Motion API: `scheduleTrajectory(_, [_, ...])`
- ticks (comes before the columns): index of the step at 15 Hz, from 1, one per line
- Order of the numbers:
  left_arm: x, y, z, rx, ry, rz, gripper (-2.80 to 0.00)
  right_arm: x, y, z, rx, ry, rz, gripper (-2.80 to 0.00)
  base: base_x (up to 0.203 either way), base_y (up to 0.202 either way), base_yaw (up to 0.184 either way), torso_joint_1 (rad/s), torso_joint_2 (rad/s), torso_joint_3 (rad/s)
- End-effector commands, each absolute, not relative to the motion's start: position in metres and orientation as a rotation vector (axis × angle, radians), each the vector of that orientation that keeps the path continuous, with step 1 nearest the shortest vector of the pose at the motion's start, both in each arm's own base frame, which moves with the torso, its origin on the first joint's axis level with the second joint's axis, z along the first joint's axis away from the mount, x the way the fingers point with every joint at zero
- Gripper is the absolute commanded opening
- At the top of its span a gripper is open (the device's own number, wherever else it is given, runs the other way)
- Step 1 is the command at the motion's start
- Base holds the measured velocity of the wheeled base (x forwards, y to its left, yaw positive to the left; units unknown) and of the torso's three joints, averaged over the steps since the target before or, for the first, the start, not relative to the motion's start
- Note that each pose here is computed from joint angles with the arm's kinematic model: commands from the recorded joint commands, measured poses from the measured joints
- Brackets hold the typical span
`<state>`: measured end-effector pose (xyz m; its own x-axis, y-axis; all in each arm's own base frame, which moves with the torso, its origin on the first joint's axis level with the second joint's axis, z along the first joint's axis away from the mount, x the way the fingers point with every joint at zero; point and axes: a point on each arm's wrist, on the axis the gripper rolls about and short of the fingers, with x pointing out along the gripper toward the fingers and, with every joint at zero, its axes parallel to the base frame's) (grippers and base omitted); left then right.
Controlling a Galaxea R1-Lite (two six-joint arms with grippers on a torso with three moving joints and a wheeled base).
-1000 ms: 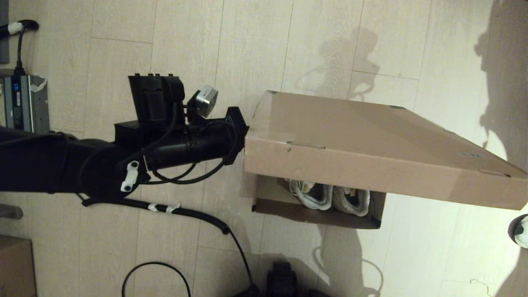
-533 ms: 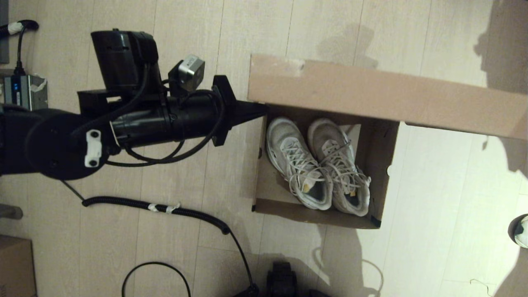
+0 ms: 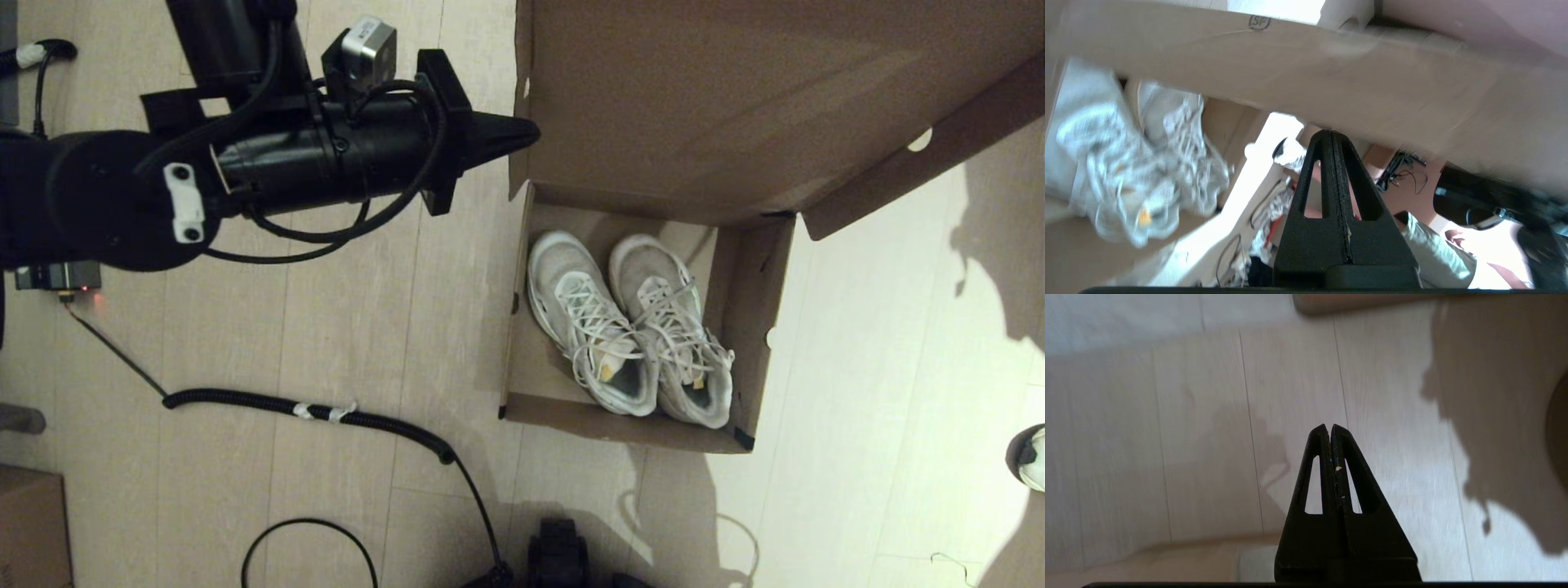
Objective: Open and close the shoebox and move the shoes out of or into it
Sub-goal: Open the shoe box
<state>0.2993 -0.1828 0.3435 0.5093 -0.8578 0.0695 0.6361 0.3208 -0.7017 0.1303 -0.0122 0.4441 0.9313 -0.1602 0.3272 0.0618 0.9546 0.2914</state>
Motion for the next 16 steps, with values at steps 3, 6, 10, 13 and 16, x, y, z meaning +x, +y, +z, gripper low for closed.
scheduleTrajectory(3, [0.348, -0.211, 0.328, -0.748, 0.347, -1.009, -2.80, 0.084, -0.009, 0.467, 0.208, -0.378, -0.143, -2.80, 0.000, 0.000, 0.000, 0.000, 0.00, 0.000])
scheduleTrajectory(6, [0.368, -0.222, 0.319, -0.747, 0.361, -1.000, -2.80, 0.080, -0.009, 0.448, 0.150, -0.276, -0.164, -2.80, 0.000, 0.000, 0.000, 0.000, 0.00, 0.000])
scheduleTrajectory(10, [0.345, -0.187, 0.327, -0.751, 0.361, -0.887, -2.80, 0.119, -0.011, 0.388, 0.149, -0.021, -0.170, -2.80, 0.000, 0.000, 0.000, 0.000, 0.00, 0.000])
scheduleTrajectory(13, [0.324, -0.140, 0.301, -0.639, 0.446, -0.759, -2.80, 0.160, -0.014, 0.330, 0.138, 0.133, -0.172, -2.80, 0.000, 0.000, 0.000, 0.000, 0.00, 0.000])
scheduleTrajectory(16, [0.309, -0.099, 0.249, -0.390, 0.528, -0.665, -2.80, 0.221, -0.018, 0.275, 0.053, 0.216, -0.167, -2.80, 0.000, 0.000, 0.000, 0.000, 0.00, 0.000])
